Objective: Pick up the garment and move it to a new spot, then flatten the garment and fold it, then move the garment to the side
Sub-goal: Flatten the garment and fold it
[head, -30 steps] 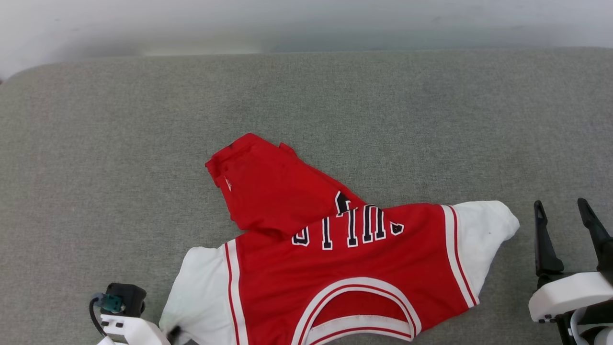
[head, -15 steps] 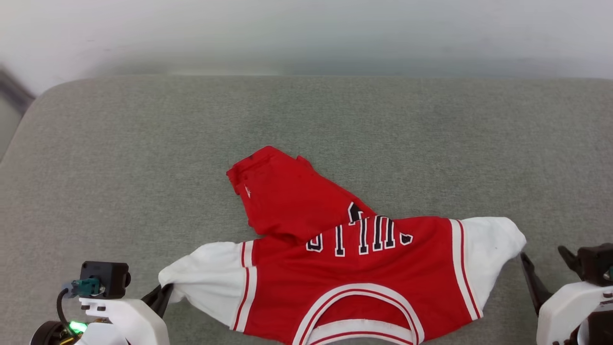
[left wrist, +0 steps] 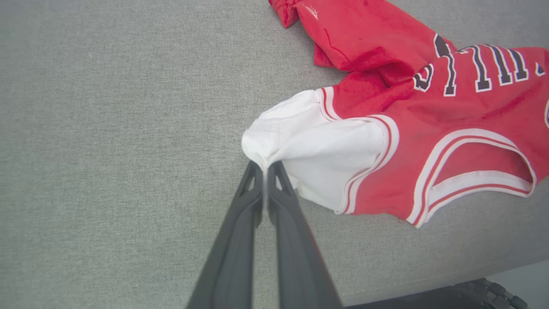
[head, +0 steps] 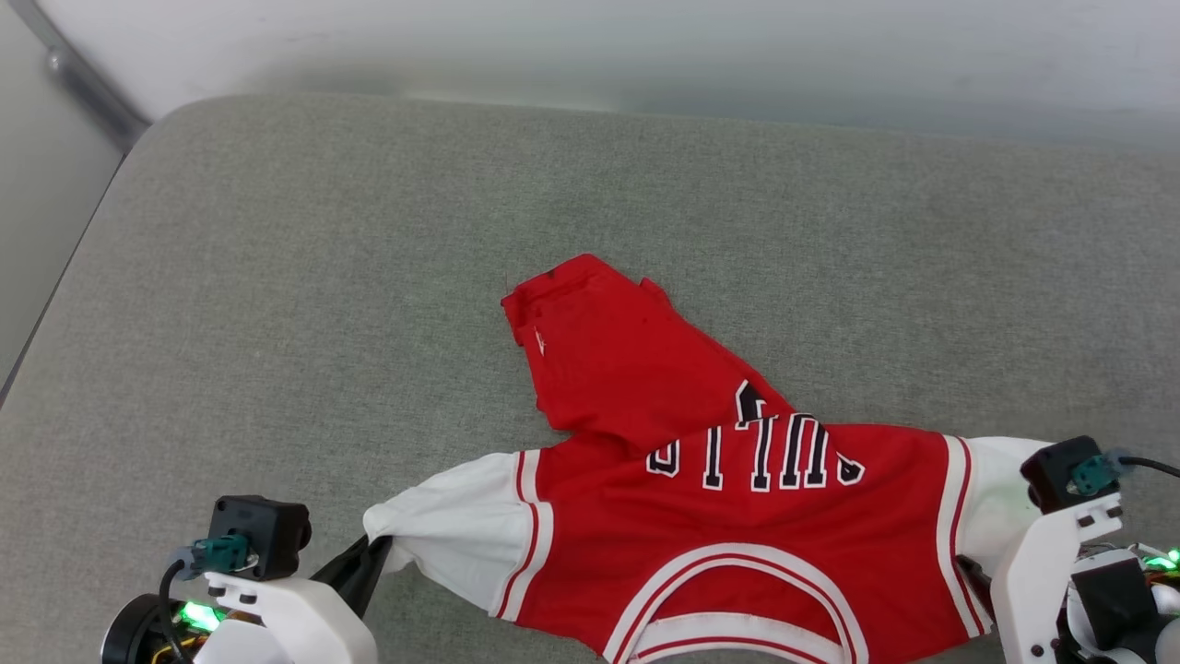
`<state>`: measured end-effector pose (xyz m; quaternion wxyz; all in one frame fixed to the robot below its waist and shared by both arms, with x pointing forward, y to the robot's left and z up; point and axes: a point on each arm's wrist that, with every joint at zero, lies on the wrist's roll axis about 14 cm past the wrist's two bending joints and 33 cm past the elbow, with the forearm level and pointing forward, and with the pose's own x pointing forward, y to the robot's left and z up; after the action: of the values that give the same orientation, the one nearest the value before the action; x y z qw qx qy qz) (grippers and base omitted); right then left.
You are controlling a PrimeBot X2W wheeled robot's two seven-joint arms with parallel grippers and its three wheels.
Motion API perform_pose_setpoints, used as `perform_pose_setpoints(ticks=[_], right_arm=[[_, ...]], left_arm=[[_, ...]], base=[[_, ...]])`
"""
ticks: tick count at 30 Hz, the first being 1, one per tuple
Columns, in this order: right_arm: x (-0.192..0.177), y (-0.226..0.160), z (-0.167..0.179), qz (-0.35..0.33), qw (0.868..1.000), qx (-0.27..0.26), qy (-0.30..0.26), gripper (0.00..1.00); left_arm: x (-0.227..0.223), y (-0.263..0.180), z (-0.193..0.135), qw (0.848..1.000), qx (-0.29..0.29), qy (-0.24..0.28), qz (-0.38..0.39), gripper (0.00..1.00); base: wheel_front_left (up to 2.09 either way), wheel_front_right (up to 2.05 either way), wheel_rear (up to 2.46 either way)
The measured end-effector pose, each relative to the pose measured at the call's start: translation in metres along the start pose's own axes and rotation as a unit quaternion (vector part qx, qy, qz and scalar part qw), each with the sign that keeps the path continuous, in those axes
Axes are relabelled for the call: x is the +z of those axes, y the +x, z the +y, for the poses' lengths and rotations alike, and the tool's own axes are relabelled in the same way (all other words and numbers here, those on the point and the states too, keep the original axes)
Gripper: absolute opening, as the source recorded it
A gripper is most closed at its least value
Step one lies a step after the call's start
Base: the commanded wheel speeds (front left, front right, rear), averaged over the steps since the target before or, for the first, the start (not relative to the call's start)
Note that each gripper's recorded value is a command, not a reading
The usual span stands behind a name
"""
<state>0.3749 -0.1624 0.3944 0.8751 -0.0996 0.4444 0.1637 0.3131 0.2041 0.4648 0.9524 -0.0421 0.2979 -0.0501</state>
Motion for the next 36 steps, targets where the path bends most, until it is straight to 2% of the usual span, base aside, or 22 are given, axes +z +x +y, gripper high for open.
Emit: perform_pose_setpoints(ticks=[11,12,13,20,26,28,29,36], right_arm=[[-0.019,0.033,0.021,0.066,0.997,0.038,-0.032,1.00],[-0.021,0.034,0.021,0.069,0.996,0.040,-0.036,0.40],[-0.021,0.035,0.022,0.071,0.996,0.042,-0.036,0.00],[-0.014,0.026,0.024,0.040,0.998,0.051,-0.022,0.00],[0.020,-0.006,0.009,-0.046,0.998,0.038,-0.009,0.00],[0.033,-0.021,0.000,-0.075,0.997,0.027,-0.014,0.00],[0.049,-0.038,-0.009,-0.108,0.994,0.016,-0.017,0.00],[0.106,-0.111,-0.040,-0.220,0.974,-0.036,-0.052,0.00]], left_arm=[[-0.012,0.006,0.003,1.000,0.004,-0.007,0.021,0.00],[-0.012,0.007,0.003,1.000,0.005,-0.008,0.022,0.00],[-0.013,0.007,0.003,1.000,0.004,-0.007,0.022,0.00],[-0.006,0.003,0.002,1.000,-0.003,-0.002,0.008,0.00],[0.025,-0.009,-0.006,0.998,-0.028,0.011,-0.055,0.00],[0.034,-0.014,-0.003,0.997,-0.026,0.030,-0.068,0.00],[0.049,-0.020,-0.001,0.994,-0.024,0.046,-0.093,0.00],[0.121,-0.050,-0.011,0.971,-0.036,0.109,-0.208,0.00]], base=[[0.00,0.00,0.00],[0.00,0.00,0.00],[0.00,0.00,0.00],[0.00,0.00,0.00],[0.00,0.00,0.00],[0.00,0.00,0.00],[0.00,0.00,0.00],[0.00,0.00,0.00]])
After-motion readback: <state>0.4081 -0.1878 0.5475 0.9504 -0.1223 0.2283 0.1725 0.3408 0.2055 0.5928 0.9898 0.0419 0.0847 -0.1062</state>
